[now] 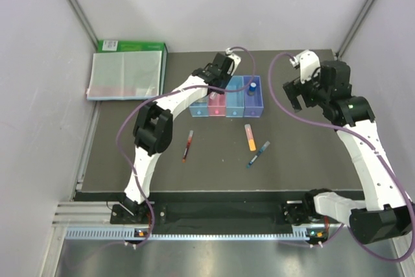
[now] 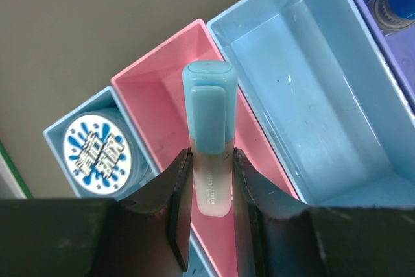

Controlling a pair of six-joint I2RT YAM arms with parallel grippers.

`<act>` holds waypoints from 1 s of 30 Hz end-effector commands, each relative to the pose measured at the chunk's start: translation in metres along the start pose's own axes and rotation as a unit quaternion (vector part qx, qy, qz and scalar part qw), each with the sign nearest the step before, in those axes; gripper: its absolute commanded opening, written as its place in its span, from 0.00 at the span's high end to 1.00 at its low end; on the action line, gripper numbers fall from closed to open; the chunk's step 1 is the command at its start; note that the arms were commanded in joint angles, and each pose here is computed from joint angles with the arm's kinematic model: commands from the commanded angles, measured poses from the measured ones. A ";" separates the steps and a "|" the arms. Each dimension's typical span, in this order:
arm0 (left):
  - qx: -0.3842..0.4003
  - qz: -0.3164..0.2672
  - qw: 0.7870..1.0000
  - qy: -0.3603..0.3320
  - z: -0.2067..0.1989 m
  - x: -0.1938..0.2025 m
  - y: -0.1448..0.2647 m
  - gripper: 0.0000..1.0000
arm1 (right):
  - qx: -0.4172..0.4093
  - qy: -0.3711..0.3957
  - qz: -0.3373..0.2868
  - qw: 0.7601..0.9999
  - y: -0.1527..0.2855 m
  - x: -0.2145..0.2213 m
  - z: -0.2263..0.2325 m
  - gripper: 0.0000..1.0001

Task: Sort the stationery into containers
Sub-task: Place the pen in the storage box.

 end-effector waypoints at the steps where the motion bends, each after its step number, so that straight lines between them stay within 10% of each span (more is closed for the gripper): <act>1: 0.007 -0.027 1.000 0.014 0.002 -0.014 -0.009 0.97 | -0.061 -0.015 0.000 0.998 -0.002 0.006 0.016 0.00; 13: 0.015 -0.022 0.999 0.018 0.004 -0.008 -0.016 0.20 | -0.119 -0.015 0.007 0.993 -0.006 0.011 0.031 0.00; 30: 0.052 -0.135 0.989 -0.031 0.028 -0.054 0.088 0.01 | -0.216 -0.088 0.068 0.970 -0.024 0.054 0.073 0.00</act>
Point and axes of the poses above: each gripper's point midway between its finger pads, its own y axis back along the fingers, its own z axis along the line the jaws close on, x = y × z, the point moved 7 cm from there along y, back along the fingers, and after that the axes turned 2 degrees about -y, right-handed, at the moved point
